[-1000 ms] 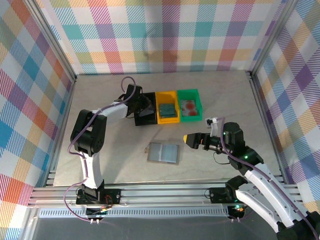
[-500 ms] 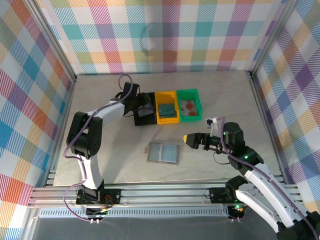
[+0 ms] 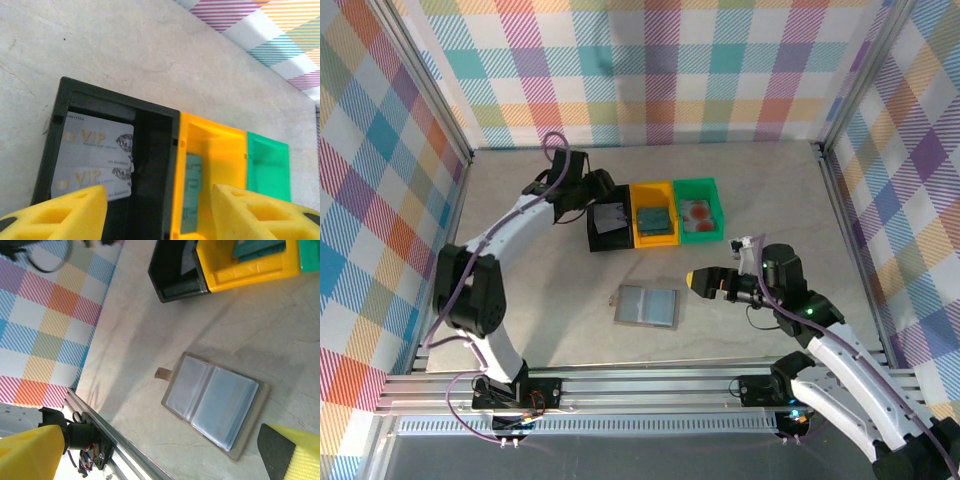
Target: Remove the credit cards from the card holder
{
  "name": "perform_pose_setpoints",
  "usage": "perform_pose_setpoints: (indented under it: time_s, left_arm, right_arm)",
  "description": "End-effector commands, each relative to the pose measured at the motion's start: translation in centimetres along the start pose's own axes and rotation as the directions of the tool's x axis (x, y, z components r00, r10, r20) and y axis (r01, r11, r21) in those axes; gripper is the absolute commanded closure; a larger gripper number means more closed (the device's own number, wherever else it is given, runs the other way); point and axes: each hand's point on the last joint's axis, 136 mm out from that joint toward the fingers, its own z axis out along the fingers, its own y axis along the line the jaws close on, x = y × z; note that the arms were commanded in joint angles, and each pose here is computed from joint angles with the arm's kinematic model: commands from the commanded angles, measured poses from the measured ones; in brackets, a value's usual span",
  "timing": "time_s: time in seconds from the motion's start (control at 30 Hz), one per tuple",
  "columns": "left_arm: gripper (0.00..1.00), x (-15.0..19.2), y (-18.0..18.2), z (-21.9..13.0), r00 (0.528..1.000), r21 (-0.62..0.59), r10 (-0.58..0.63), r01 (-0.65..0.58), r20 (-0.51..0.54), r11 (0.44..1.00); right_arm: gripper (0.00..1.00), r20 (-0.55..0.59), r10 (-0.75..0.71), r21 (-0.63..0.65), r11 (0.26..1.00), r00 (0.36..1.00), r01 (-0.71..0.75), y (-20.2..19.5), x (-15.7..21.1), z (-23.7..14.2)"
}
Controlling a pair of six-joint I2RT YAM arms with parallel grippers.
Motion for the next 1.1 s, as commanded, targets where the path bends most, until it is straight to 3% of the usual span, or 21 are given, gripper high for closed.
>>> perform_pose_setpoints:
  time_s: [0.0,0.13,0.4,0.67,1.07]
  left_arm:
    - [0.42,2.2,-0.1,-4.1,0.998,-0.015,0.056,-0.056,-0.030,0.998]
    - [0.42,7.5,0.6,-6.7,0.989,-0.035,0.117,-0.120,-0.086,0.992]
    - [0.43,15.8,3.5,-10.4,0.977,-0.062,0.139,-0.150,-0.163,0.987]
    - [0.44,22.9,6.6,-10.8,0.952,-0.135,0.139,-0.180,-0.272,0.974]
    - [0.44,27.6,8.4,-9.2,0.926,-0.127,0.134,-0.189,-0.354,0.974]
  right_arm:
    - [0.03,-0.043,0.057,0.039,0.998,0.997,-0.055,-0.8,0.3,0.5]
    - [0.14,-0.131,0.143,0.051,0.989,0.981,-0.138,-2.0,1.7,2.4]
    - [0.63,-0.201,0.310,0.131,0.948,0.929,-0.288,-4.6,3.8,5.3]
    - [0.68,-0.226,0.376,0.271,0.910,0.899,-0.312,-5.9,6.4,8.2]
    - [0.72,-0.255,0.363,0.338,0.902,0.896,-0.269,-6.2,7.4,10.7]
